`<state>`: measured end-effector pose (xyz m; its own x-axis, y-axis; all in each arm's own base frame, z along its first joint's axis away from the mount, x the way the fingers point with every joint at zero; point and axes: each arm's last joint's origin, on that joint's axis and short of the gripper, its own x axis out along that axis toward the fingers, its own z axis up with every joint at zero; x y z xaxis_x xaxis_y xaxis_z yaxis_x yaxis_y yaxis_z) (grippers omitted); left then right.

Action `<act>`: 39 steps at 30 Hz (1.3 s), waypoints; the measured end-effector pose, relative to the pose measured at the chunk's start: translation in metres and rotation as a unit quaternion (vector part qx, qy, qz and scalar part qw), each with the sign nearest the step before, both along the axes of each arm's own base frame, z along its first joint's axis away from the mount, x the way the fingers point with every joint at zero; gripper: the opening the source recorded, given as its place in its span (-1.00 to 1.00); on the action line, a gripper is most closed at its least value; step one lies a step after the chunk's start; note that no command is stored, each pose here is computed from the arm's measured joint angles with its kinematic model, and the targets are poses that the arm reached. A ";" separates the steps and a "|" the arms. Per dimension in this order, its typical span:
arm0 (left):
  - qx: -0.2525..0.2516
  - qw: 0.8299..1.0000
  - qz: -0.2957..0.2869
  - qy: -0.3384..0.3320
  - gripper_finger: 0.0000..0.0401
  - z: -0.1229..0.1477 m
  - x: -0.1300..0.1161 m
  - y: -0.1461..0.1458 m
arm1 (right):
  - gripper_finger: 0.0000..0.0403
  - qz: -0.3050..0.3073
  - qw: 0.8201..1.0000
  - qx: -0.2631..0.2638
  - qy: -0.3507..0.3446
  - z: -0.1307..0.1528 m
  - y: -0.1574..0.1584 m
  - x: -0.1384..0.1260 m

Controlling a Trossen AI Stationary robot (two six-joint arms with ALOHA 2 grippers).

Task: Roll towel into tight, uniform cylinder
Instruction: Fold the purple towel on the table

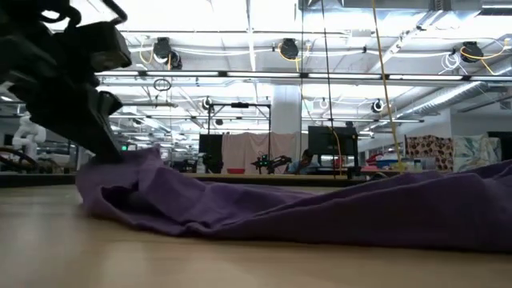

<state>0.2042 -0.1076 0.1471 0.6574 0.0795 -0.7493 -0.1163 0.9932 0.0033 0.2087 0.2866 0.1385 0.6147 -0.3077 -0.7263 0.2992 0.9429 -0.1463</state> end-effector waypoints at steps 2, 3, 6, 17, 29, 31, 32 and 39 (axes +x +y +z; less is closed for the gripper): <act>-0.002 1.000 0.004 -0.004 -0.93 -0.002 0.003 0.000 | -1.00 0.000 1.000 0.003 0.001 0.000 0.000 0.000; 0.000 1.000 0.006 -0.004 -0.89 -0.002 0.003 0.001 | -1.00 0.001 1.000 0.005 0.004 0.000 0.000 0.000; 0.016 1.000 0.000 -0.021 -0.68 0.000 0.006 0.000 | -1.00 0.003 1.000 0.009 0.012 -0.001 0.001 0.000; 0.063 0.994 -0.086 -0.013 0.06 0.003 0.024 0.032 | -1.00 0.008 1.000 0.012 0.020 -0.001 0.001 0.000; 0.014 0.969 -0.246 0.022 0.09 -0.003 0.028 0.047 | -1.00 0.008 1.000 0.027 0.013 -0.001 0.003 0.002; 0.015 0.969 -0.246 0.031 0.09 -0.006 0.028 0.046 | -1.00 0.008 1.000 0.028 0.012 -0.001 0.004 0.002; 0.017 0.969 -0.245 0.038 0.09 -0.008 0.028 0.046 | -1.00 0.008 1.000 0.028 0.012 0.000 0.004 0.002; 0.060 0.968 -0.239 0.049 0.09 -0.011 0.028 0.048 | -1.00 0.009 0.999 0.028 0.012 -0.001 0.004 0.002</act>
<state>0.2323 -0.0592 0.1363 0.5672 -0.1266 -0.8138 0.3637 0.9250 0.1097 0.2102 0.2904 0.1380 0.6013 -0.2559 -0.7569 0.2796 0.9548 -0.1006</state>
